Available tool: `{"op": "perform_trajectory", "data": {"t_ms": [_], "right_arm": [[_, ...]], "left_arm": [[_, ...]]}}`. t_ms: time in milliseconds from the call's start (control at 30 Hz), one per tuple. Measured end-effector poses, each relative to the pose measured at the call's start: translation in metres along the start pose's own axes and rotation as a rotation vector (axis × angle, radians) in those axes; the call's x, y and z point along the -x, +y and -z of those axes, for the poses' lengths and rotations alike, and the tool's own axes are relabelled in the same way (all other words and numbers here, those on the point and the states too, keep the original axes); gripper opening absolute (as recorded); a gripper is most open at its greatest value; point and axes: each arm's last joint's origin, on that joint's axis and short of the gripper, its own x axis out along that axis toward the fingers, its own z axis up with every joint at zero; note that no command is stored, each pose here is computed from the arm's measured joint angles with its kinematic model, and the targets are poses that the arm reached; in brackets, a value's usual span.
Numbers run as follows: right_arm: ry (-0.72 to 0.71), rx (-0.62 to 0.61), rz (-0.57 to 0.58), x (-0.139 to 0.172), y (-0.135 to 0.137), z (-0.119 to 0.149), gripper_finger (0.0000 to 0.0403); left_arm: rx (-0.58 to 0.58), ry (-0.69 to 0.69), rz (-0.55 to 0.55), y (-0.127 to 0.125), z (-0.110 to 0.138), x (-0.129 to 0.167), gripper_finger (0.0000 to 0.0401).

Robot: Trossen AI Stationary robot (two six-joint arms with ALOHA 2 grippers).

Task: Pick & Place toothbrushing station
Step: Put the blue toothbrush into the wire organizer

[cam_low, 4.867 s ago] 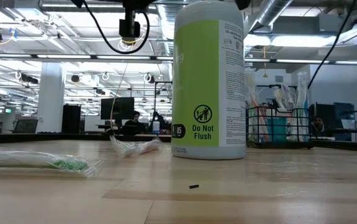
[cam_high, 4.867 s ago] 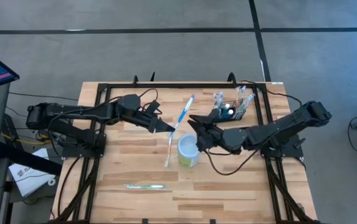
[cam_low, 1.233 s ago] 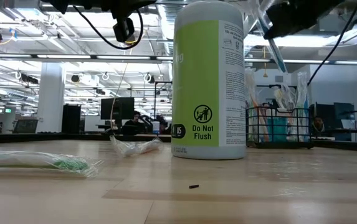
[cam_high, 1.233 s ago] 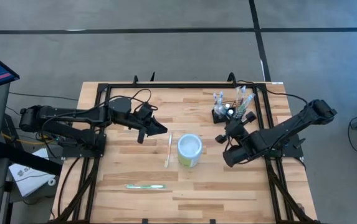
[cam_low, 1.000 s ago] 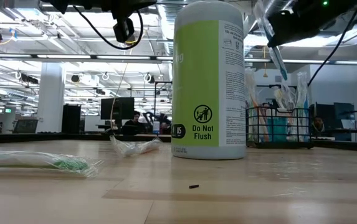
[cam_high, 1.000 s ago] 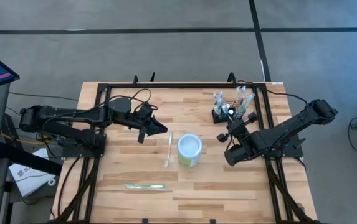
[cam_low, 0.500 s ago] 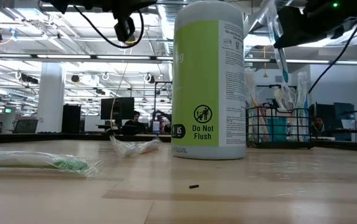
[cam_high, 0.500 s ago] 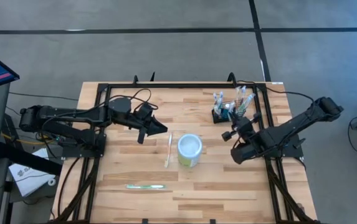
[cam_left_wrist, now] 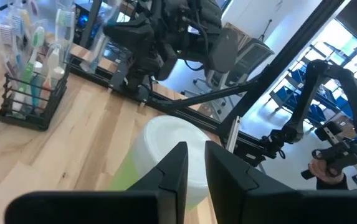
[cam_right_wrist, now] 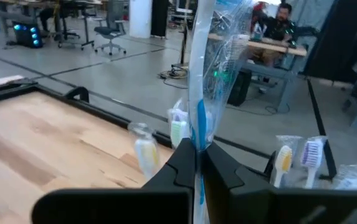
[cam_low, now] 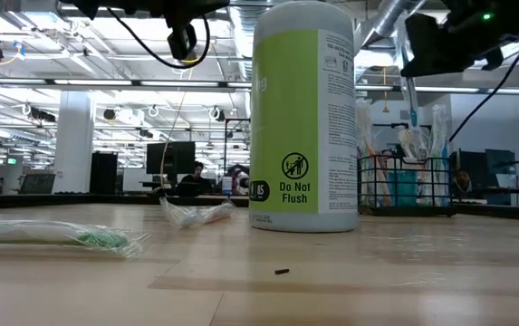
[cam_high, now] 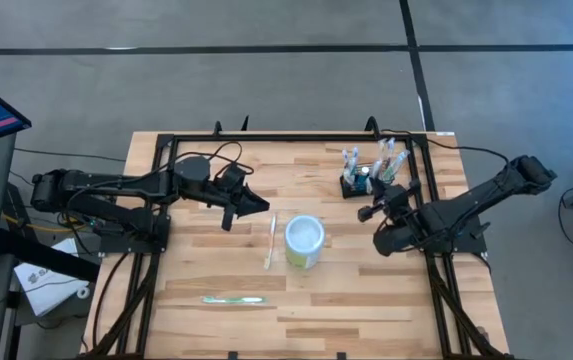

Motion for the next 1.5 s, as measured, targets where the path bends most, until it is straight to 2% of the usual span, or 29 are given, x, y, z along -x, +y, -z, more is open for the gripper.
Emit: {"op": "perform_trajectory", "data": {"t_ms": [67, 200, 300, 467, 533, 667, 767, 1000, 1267, 1500], "right_arm": [[0.004, -0.022, 0.004, -0.003, 0.003, -0.002, 0.0], [0.014, 0.036, -0.027, -0.004, 0.011, -0.01, 0.0], [0.06, 0.032, -0.061, -0.012, 0.011, -0.018, 0.0], [0.049, 0.086, -0.202, -0.025, 0.022, -0.039, 0.0], [0.029, 0.103, -0.237, -0.034, 0.022, -0.047, 0.0], [0.016, 0.122, -0.208, -0.045, 0.016, -0.052, 0.0], [0.025, 0.08, -0.289, -0.05, 0.013, -0.055, 0.0], [-0.027, 0.015, -0.343, -0.055, -0.002, -0.036, 0.0], [-0.032, -0.046, -0.35, -0.047, -0.026, -0.013, 0.0], [-0.051, -0.063, -0.343, -0.046, -0.032, 0.006, 0.0]], "left_arm": [[0.0, -0.002, -0.001, 0.0, 0.0, 0.0, 0.0049], [0.0, -0.006, -0.01, 0.0, 0.0, 0.0, 0.0049], [0.0, -0.01, -0.018, 0.001, 0.0, 0.0, 0.0049], [0.0, -0.008, -0.02, 0.001, 0.001, 0.0, 0.0049], [0.003, 0.001, -0.025, 0.003, 0.004, 0.0, 0.0049], [0.007, 0.013, -0.03, 0.005, 0.008, 0.0, 0.0049], [0.011, 0.026, -0.036, 0.007, 0.013, 0.0, 0.0049], [0.023, 0.037, -0.042, 0.01, 0.018, 0.0, 0.0049], [0.018, 0.018, -0.035, 0.01, 0.017, 0.0, 0.0049], [0.014, 0.003, -0.032, 0.009, 0.015, 0.0, 0.0049]]}}
